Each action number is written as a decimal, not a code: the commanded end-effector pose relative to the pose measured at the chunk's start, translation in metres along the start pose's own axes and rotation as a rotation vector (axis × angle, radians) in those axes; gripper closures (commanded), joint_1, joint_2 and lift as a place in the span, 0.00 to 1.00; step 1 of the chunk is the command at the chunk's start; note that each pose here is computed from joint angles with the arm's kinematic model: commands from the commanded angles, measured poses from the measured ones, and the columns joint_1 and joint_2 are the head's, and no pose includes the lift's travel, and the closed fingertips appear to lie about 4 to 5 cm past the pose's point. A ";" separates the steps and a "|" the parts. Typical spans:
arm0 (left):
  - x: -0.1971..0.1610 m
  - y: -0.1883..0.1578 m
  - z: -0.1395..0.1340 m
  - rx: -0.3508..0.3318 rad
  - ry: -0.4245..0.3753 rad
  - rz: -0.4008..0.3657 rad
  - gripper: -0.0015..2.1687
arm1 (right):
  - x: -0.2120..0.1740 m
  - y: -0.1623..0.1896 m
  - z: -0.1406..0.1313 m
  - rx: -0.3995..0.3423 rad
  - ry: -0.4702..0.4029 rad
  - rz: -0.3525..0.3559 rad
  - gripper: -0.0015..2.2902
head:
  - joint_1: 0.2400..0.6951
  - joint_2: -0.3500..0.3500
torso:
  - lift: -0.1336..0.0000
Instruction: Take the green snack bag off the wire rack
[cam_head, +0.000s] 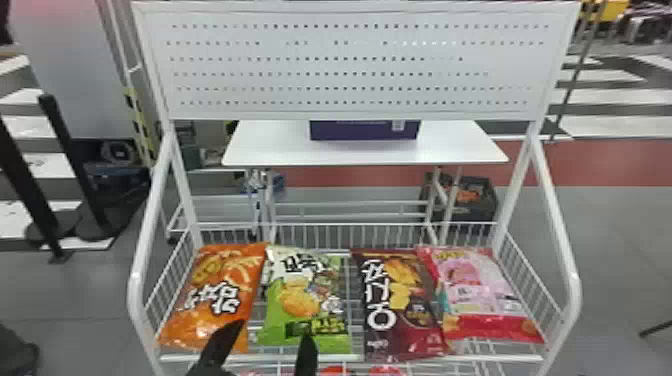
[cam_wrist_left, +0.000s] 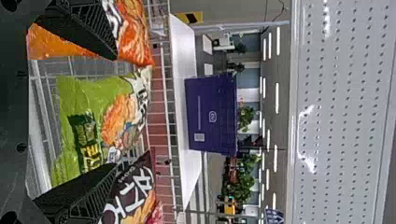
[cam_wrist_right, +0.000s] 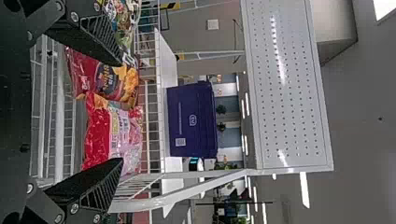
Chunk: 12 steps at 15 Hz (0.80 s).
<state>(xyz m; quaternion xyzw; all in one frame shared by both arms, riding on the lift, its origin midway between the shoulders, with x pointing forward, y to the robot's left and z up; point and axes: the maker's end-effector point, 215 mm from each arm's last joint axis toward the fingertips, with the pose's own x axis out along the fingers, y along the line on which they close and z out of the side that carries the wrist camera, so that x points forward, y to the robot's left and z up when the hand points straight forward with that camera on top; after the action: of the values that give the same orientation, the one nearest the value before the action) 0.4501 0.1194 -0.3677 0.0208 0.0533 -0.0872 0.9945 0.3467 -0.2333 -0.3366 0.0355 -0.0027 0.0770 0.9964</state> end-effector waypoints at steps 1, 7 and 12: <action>0.021 -0.019 -0.009 0.008 0.027 -0.020 0.04 | -0.001 -0.001 -0.003 -0.001 0.004 -0.002 0.08 | 0.57 0.50 | 1.00; 0.064 -0.044 -0.037 0.062 0.114 -0.043 0.04 | 0.001 0.000 -0.006 -0.001 0.009 0.000 0.08 | 0.57 0.50 | 1.00; 0.082 -0.042 -0.051 0.095 0.146 -0.040 0.04 | 0.001 -0.003 -0.002 -0.005 0.003 0.001 0.08 | 0.57 0.50 | 1.00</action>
<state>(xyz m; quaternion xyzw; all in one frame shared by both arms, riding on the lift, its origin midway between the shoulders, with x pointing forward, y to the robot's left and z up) 0.5148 0.0638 -0.4238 0.0684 0.1169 -0.1096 0.9847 0.3483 -0.2348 -0.3396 0.0331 -0.0008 0.0776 0.9964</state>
